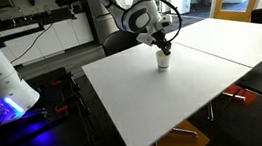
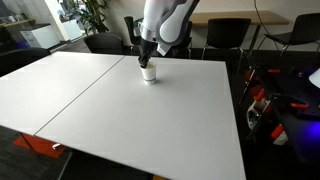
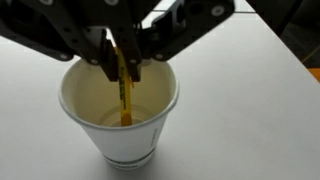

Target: Put the pen on the table

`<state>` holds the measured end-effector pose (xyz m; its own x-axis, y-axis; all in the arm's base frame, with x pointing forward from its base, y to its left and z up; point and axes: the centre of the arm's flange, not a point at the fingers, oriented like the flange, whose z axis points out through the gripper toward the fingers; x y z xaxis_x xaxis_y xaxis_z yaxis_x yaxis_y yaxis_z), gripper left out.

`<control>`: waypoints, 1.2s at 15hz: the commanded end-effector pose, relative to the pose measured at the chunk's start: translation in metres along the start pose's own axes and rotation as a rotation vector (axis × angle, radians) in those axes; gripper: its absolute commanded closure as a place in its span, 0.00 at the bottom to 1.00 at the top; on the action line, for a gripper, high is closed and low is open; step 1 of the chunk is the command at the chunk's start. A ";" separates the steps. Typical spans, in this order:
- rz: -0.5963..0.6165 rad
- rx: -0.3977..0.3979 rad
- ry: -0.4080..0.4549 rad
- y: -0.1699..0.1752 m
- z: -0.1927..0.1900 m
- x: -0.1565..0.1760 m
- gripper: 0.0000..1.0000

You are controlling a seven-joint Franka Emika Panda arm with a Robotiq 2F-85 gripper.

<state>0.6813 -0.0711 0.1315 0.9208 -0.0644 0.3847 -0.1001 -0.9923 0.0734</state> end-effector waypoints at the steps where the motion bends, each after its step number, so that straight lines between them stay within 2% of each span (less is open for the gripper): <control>1: 0.010 0.007 0.022 -0.003 0.005 0.010 0.96; 9: 0.011 -0.022 0.042 -0.021 -0.019 -0.001 0.96; 18: 0.059 -0.112 0.181 -0.037 -0.060 -0.017 0.96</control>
<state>0.6756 -0.0408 0.1558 0.8505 -0.0756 0.5206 -0.1689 -0.9764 0.1342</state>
